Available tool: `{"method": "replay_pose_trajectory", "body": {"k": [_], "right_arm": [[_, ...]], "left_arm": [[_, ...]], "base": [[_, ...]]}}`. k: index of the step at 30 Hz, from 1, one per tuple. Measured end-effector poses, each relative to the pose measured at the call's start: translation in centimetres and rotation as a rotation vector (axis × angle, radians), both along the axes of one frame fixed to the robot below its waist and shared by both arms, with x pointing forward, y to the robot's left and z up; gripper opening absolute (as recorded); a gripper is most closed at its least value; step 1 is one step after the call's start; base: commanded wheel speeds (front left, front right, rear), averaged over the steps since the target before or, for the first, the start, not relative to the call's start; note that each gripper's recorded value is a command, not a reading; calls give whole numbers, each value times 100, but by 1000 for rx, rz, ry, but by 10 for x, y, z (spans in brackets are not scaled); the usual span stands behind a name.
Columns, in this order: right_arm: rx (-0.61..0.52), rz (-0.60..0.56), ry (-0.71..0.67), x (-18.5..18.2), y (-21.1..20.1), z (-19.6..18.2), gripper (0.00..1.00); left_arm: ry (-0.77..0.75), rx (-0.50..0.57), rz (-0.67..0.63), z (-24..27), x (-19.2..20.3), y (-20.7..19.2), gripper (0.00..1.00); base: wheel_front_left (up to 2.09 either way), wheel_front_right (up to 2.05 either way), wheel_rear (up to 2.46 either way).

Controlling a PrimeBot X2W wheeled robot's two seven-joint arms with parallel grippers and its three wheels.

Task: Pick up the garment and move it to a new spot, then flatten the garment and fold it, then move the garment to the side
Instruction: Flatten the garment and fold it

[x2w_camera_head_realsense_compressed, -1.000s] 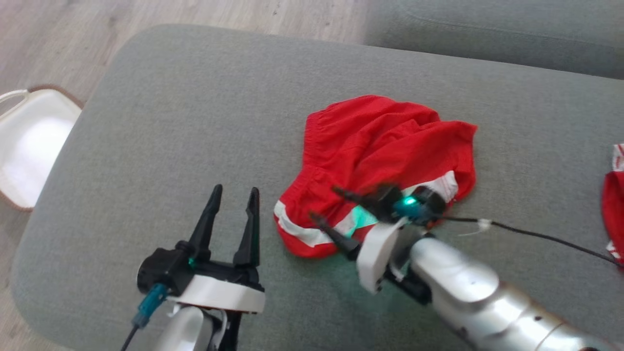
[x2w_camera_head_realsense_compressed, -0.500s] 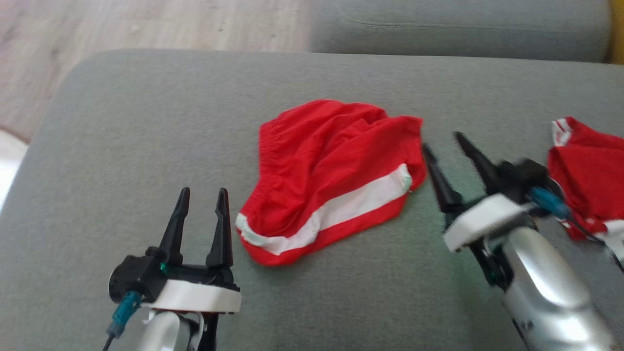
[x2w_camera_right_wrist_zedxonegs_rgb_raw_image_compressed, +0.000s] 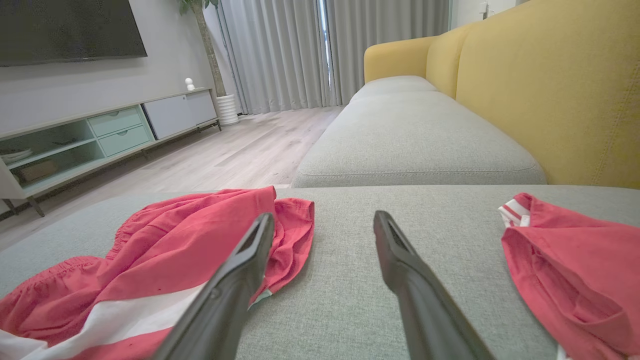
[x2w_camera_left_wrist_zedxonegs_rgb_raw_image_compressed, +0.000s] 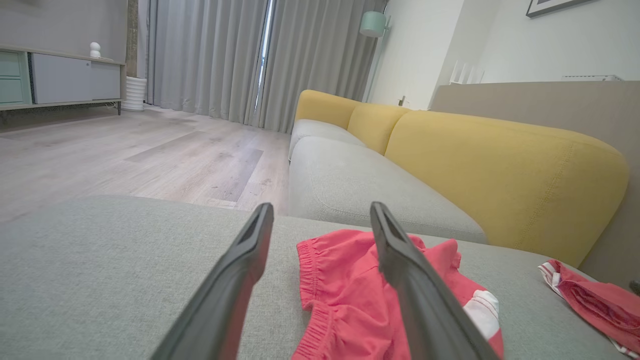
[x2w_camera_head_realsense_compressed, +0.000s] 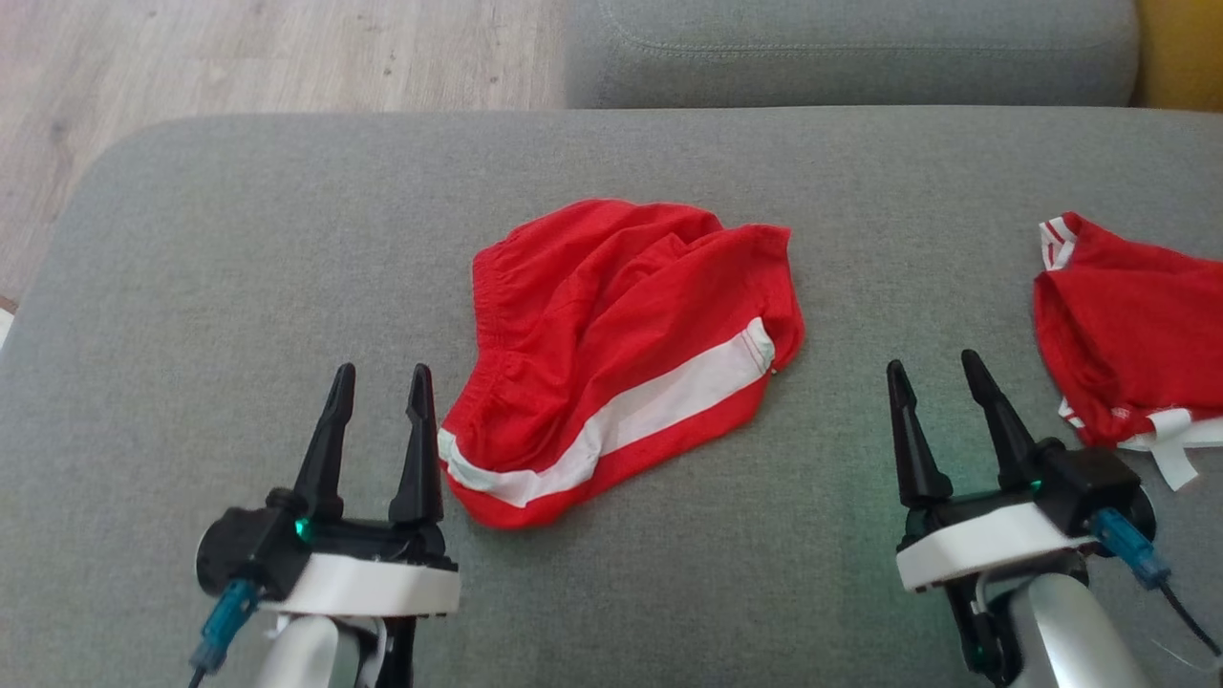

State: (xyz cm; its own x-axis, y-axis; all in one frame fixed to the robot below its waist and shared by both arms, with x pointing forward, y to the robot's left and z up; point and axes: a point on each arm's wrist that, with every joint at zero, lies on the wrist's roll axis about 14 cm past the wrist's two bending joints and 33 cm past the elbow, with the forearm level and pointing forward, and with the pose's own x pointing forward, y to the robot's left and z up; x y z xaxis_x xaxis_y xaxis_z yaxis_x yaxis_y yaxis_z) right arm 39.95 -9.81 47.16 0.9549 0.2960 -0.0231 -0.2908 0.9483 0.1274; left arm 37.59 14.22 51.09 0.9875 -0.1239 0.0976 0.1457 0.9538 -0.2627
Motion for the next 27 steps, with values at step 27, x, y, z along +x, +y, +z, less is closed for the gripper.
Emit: {"method": "replay_pose_trajectory", "body": {"k": [27], "right_arm": [[-154, 287, 257, 32, 88, -63, 100]], "left_arm": [[73, 18, 46, -22, -5, 14, 100]], "base": [[0, 0, 0]]}}
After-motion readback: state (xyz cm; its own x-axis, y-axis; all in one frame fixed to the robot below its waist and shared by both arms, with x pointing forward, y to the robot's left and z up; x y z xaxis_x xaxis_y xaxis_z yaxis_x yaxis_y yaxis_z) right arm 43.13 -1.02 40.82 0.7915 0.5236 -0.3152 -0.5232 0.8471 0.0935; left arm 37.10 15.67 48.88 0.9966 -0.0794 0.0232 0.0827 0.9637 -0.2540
